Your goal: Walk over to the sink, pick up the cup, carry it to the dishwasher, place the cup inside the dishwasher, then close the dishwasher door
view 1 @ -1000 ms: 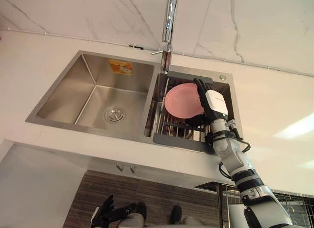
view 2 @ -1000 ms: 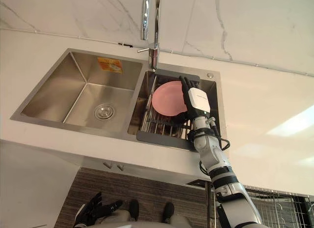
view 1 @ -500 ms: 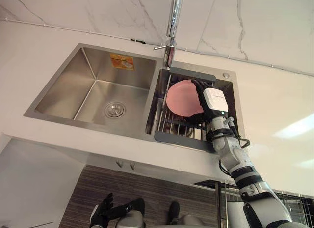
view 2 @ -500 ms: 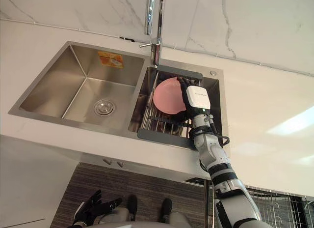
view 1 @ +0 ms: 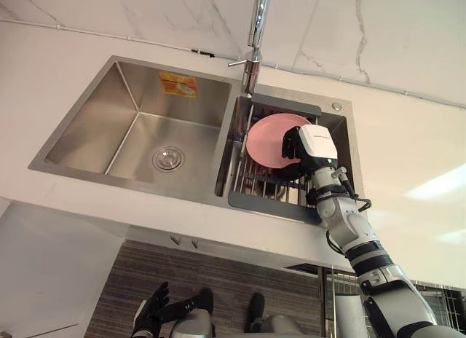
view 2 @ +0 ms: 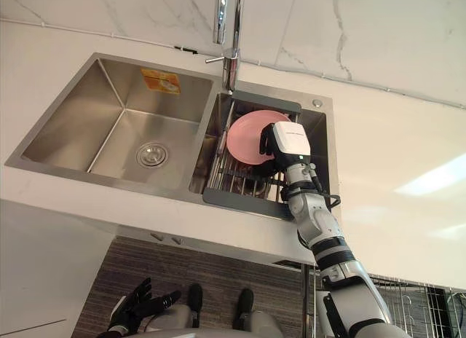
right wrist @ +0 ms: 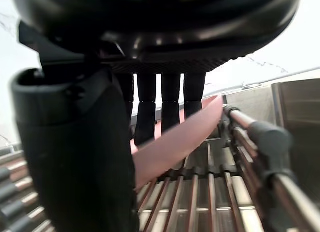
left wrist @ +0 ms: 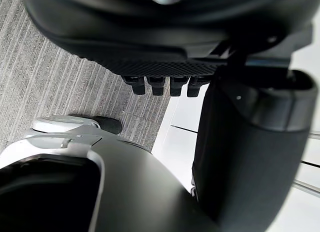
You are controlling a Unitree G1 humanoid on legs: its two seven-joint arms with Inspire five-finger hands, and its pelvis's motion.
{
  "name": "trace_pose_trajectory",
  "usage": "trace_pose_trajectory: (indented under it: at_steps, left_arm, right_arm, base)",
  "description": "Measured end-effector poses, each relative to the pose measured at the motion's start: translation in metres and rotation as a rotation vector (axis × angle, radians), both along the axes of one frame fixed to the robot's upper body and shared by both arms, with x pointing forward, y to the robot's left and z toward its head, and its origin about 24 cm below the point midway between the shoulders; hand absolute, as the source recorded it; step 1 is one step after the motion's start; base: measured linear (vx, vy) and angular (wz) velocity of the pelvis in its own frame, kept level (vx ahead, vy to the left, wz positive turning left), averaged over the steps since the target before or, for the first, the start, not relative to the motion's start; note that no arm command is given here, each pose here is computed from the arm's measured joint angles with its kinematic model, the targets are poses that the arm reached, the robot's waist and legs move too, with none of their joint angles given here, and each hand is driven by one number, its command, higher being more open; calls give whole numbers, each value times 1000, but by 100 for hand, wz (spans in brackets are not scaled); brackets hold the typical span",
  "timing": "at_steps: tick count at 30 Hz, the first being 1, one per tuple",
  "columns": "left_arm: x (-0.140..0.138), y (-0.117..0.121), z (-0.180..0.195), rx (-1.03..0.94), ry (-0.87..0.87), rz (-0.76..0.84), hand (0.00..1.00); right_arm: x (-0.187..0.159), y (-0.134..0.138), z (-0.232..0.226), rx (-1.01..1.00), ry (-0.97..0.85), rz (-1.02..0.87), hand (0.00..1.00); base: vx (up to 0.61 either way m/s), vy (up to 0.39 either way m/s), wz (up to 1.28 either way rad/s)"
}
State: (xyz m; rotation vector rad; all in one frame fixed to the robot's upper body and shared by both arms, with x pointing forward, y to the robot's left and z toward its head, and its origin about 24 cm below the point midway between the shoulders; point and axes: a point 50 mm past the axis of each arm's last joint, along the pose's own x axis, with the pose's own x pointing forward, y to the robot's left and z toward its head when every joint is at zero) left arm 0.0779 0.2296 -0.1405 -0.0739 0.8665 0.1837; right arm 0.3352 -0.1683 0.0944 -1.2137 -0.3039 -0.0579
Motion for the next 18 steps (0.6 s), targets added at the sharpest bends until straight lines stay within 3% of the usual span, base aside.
trace_pose_trajectory:
  at_steps: [17,18]
  left_arm:
    - [-1,-2,-1,-11,1,7,100]
    - [-2,-2,-1,-13,2,9,100]
  right_arm:
    - [-15,12,15,66,-24,92,0]
    - [-18,11,17,80,-33,100,100]
  base:
    - [0,2,-1]
    - [-6,13,-4]
